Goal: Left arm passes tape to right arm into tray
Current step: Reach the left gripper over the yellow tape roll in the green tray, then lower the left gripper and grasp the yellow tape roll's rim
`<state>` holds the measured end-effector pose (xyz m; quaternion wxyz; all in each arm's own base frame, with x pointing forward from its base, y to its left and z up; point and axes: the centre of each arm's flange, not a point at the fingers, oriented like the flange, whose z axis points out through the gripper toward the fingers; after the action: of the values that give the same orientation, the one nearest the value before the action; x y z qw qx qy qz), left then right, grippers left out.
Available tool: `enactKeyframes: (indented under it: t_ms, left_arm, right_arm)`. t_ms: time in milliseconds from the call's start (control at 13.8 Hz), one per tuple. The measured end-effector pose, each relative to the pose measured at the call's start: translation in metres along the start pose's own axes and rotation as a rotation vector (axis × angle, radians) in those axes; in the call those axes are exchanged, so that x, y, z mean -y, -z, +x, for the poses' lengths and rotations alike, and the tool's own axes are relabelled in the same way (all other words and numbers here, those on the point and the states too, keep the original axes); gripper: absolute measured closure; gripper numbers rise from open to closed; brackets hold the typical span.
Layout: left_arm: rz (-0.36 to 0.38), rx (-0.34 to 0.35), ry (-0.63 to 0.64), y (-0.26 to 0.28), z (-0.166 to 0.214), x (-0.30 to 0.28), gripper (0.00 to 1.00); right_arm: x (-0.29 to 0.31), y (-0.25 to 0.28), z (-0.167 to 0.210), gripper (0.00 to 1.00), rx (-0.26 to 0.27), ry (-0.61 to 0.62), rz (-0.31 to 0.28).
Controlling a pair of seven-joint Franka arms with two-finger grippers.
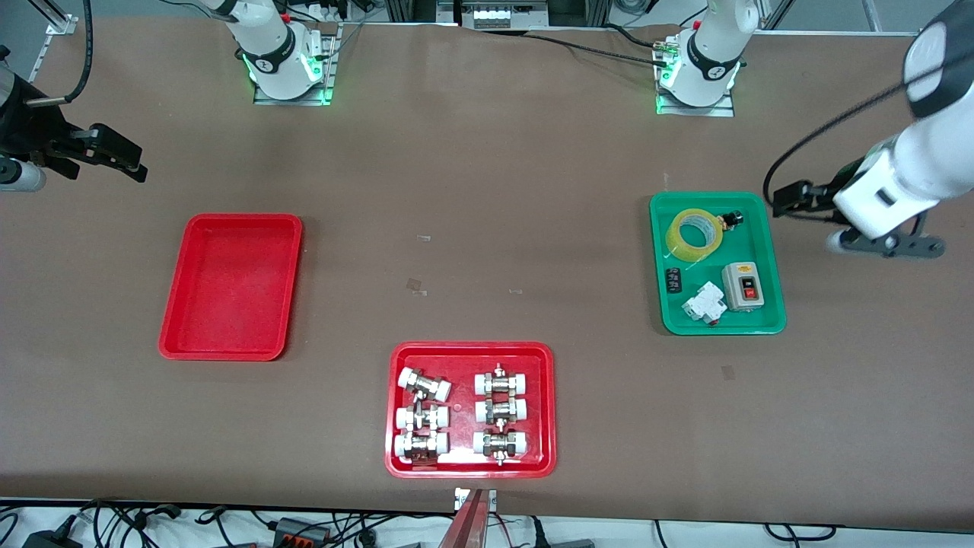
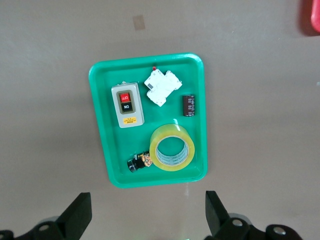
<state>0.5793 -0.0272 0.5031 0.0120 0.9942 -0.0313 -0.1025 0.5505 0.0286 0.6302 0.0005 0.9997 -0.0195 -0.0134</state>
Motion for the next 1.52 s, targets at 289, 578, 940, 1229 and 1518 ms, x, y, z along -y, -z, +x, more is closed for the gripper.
enactKeyframes:
  t_ms: [289, 578, 940, 1229, 1518]
  left_arm:
    - [-0.013, 0.015, 0.011, -0.104, 0.024, 0.006, 0.0]
    - [-0.009, 0.05, 0.058, -0.211, -0.003, -0.003, 0.0]
    - [-0.008, 0.064, 0.081, -0.269, -0.03, -0.003, 0.0]
    - [-0.012, 0.081, 0.114, -0.286, -0.031, -0.002, 0.0]
    - [-0.02, 0.093, 0.122, -0.302, -0.029, 0.001, 0.0]
  right_arm:
    - [0.0, 0.0, 0.0, 0.0, 0.0, 0.0, 0.0]
    - [0.0, 0.0, 0.0, 0.0, 0.0, 0.0, 0.0]
    - [0.0, 0.0, 0.0, 0.0, -0.001, 0.0, 0.0]
    - [0.0, 0.001, 0.0, 0.0, -0.002, 0.0, 0.0]
    - [0.0, 0.001, 0.0, 0.0, -0.002, 0.0, 0.0]
